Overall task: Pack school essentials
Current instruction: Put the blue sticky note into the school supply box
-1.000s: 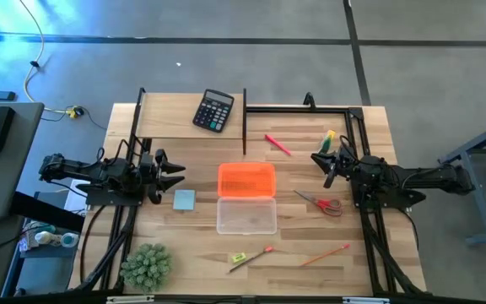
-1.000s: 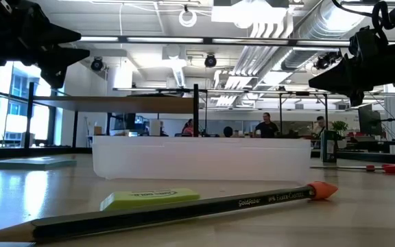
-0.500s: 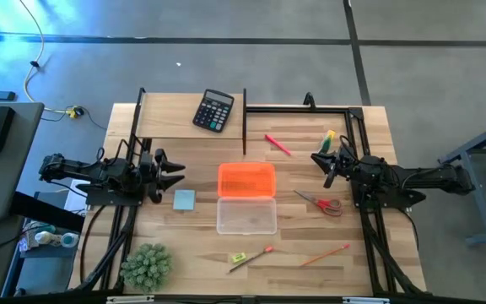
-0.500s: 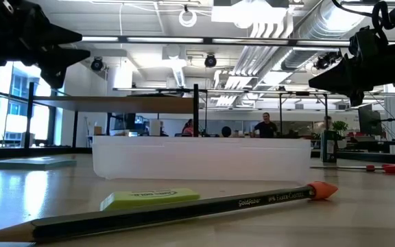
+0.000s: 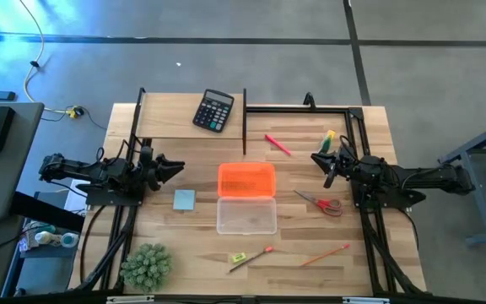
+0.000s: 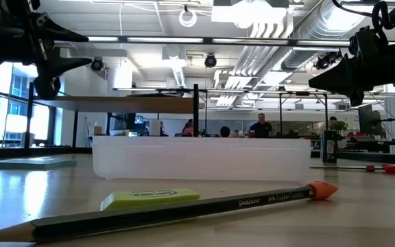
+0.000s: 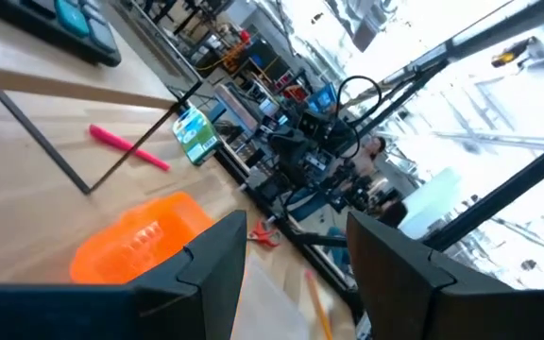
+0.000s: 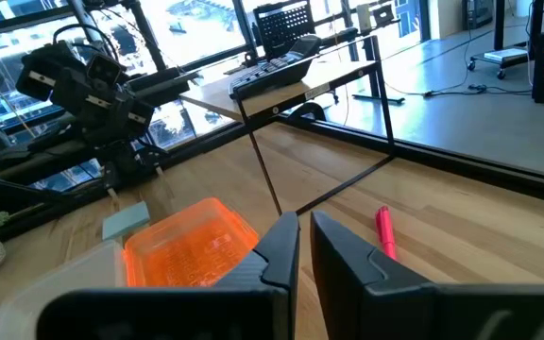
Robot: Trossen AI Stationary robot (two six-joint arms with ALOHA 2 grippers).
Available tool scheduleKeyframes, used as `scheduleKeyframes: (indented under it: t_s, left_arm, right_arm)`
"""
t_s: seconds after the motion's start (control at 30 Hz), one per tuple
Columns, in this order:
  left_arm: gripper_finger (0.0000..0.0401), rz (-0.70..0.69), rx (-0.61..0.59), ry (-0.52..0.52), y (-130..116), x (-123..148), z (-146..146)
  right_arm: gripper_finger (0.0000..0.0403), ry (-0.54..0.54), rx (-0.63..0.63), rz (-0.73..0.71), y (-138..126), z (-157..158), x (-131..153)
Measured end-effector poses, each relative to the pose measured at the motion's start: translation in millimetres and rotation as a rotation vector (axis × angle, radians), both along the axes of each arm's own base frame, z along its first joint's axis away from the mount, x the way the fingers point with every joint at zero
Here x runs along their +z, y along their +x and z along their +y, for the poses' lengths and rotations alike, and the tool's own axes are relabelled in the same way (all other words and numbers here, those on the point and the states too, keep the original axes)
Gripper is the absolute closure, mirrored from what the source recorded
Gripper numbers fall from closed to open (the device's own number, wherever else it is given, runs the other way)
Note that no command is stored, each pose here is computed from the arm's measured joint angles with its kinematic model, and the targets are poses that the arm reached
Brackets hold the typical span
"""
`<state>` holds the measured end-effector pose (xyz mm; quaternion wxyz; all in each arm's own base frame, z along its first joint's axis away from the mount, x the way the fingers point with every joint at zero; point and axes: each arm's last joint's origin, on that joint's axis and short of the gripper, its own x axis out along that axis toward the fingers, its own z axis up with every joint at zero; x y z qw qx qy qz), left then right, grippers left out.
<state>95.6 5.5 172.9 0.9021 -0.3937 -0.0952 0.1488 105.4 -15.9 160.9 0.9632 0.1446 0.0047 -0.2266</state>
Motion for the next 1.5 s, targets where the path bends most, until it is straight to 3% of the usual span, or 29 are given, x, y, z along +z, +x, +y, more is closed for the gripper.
scheduleKeyframes:
  t_s: [0.27, 0.43, 0.7, 0.83, 1.0, 1.13, 1.27, 1.5]
  left_arm:
    - [0.0225, 0.003, 0.0, 0.007, 0, 0, 0]
    - [0.0199, 0.011, -0.044, 0.032, 0, 0, -1]
    - [0.0138, 0.061, -0.05, 0.181, 1, 0, -2]
    - [0.0133, 0.094, -0.043, 0.278, 0, 1, -2]
    - [0.0136, 0.089, -0.023, 0.405, -5, 24, -1]
    - [0.0137, 0.181, -0.03, 0.502, -7, 43, -1]
    - [0.0137, 0.328, -0.067, 0.533, -7, 59, -1]
    - [0.0137, 0.553, -0.129, 0.486, 2, 94, -2]
  right_arm:
    - [0.0379, 0.0, 0.0, 0.0, 0, 0, 0]
    - [0.0379, 0.0, 0.0, 0.0, 0, 0, 0]
    - [0.0379, 0.0, 0.0, 0.0, 0, 0, 0]
    - [0.0379, 0.0, 0.0, 0.001, 0, 0, 0]
    - [0.0379, 0.0, 0.0, 0.0, 0, 0, 0]
    - [0.0379, 0.0, 0.0, 0.0, 0, 0, 0]
    - [0.0379, 0.0, 0.0, 0.0, 0, 0, 0]
    - [0.0379, 0.0, 0.0, 0.001, 0, 0, 0]
